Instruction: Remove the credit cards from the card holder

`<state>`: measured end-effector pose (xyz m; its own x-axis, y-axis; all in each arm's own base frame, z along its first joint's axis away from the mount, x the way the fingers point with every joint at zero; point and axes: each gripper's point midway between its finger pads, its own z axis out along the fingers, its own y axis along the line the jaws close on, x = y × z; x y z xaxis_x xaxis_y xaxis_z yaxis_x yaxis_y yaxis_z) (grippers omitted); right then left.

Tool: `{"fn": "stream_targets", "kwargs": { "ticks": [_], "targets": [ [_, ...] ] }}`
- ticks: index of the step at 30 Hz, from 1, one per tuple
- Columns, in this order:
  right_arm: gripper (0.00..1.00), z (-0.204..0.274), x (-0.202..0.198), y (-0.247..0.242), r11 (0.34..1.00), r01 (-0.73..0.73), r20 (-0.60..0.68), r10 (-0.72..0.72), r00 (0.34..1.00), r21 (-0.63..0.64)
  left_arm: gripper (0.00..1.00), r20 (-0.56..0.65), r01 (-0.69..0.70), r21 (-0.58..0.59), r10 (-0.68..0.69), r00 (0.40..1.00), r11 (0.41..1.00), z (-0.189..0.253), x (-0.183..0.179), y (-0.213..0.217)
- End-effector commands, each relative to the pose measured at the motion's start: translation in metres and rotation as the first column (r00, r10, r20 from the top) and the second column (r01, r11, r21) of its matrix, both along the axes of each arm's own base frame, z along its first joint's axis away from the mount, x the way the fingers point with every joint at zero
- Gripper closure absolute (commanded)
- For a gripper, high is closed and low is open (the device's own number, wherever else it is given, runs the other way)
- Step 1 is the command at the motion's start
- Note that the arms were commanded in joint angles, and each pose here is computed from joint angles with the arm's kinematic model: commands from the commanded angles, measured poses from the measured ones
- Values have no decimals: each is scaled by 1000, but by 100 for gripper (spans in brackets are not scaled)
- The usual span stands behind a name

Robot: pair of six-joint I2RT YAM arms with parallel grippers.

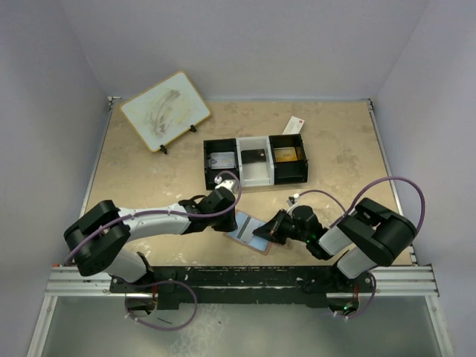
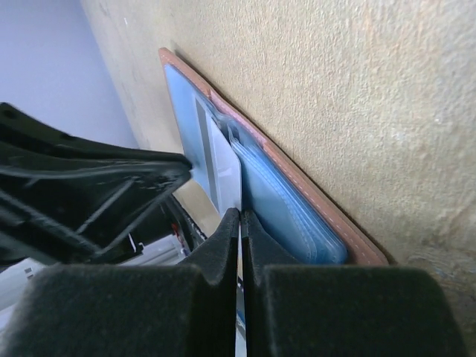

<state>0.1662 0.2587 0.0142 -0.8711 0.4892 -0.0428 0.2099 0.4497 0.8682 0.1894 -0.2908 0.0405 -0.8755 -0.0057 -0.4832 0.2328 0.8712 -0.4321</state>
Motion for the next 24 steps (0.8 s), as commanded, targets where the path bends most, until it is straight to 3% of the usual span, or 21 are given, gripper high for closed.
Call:
{"fn": "stream_targets", "kwargs": {
  "ticks": [1, 9, 11, 20, 24],
  "targets": [
    [98, -2, 8, -2, 999, 31, 3, -31, 1000, -15, 94, -10, -69, 139, 71, 997, 988, -25, 1, 22],
    [78, 5, 17, -1, 998, 45, 41, -43, 998, -33, 98, 10, -75, 196, 74, 997, 978, -26, 9, 18],
    [77, 8, 19, 1, 999, 40, 52, -38, 998, -35, 99, 2, -71, 214, 72, 997, 974, -31, 5, 21],
    [81, 14, 29, 10, 998, 19, 70, -15, 997, -52, 100, -15, -75, 202, 80, 997, 976, -40, -5, 23],
    [93, 16, 29, 14, 999, 2, 80, 1, 997, -42, 100, 2, -99, 197, 100, 995, 975, -36, -3, 23]
  ]
}}
